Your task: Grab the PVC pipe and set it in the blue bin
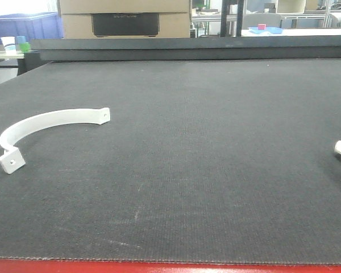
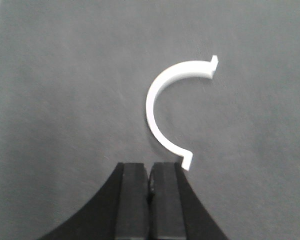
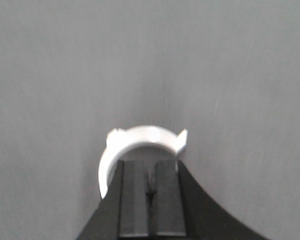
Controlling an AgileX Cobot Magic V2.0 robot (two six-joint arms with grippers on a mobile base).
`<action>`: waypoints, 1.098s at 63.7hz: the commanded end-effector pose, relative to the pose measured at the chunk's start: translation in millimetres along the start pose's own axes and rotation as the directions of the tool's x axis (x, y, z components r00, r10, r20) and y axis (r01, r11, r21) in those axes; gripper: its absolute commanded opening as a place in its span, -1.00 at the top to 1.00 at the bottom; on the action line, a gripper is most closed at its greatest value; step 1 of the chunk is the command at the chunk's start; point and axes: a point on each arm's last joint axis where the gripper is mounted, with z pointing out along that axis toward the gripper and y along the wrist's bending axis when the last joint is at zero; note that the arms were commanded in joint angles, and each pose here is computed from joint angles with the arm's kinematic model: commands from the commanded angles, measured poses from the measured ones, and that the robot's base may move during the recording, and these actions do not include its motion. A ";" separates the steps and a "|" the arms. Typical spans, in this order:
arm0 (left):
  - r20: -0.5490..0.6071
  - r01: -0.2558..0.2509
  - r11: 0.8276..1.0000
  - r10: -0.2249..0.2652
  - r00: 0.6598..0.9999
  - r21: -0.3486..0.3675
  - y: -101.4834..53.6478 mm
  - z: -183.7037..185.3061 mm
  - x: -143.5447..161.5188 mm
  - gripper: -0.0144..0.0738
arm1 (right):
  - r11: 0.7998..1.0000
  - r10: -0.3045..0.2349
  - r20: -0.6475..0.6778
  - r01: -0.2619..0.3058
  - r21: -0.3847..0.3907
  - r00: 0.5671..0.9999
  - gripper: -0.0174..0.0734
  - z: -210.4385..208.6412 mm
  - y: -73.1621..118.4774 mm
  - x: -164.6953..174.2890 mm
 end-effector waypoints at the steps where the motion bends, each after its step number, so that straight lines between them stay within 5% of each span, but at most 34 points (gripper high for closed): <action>1: -0.061 0.030 0.998 -0.027 0.998 0.055 -2.3 22.8 -7.0 0.92 | 1.000 -0.002 -0.089 0.002 0.003 0.996 0.97 17.3 -1.1 -2.8; 22: -0.291 0.133 0.983 -0.092 0.952 0.126 -0.6 111.5 -12.7 0.92 | 1.000 0.021 -0.263 -0.021 0.003 0.965 0.97 92.1 -4.5 -13.2; 29: -0.347 0.151 0.981 -0.101 0.932 0.122 0.7 129.9 -9.9 0.92 | 0.996 0.085 -0.345 -0.082 0.024 0.935 0.94 110.9 -2.5 -14.7; 43: -0.370 0.157 0.980 -0.103 0.924 0.120 1.4 138.7 -8.6 0.92 | 0.994 0.090 -0.395 -0.060 0.088 0.914 0.93 125.8 24.8 -26.6; 56: -0.370 0.157 0.980 -0.103 0.923 0.120 1.4 139.1 -8.2 0.92 | 0.991 0.131 -0.472 -0.111 0.072 0.872 0.91 147.5 35.1 -20.8; 63: -0.374 0.158 0.980 -0.103 0.922 0.119 1.3 139.7 -7.0 0.92 | 0.991 0.132 -0.502 -0.106 0.080 0.855 0.68 156.7 35.2 -17.8; 70: -0.386 0.161 0.980 -0.104 0.917 0.118 1.1 141.4 -3.6 0.92 | 0.992 0.124 -0.515 -0.096 0.079 0.848 0.21 161.5 35.2 -16.3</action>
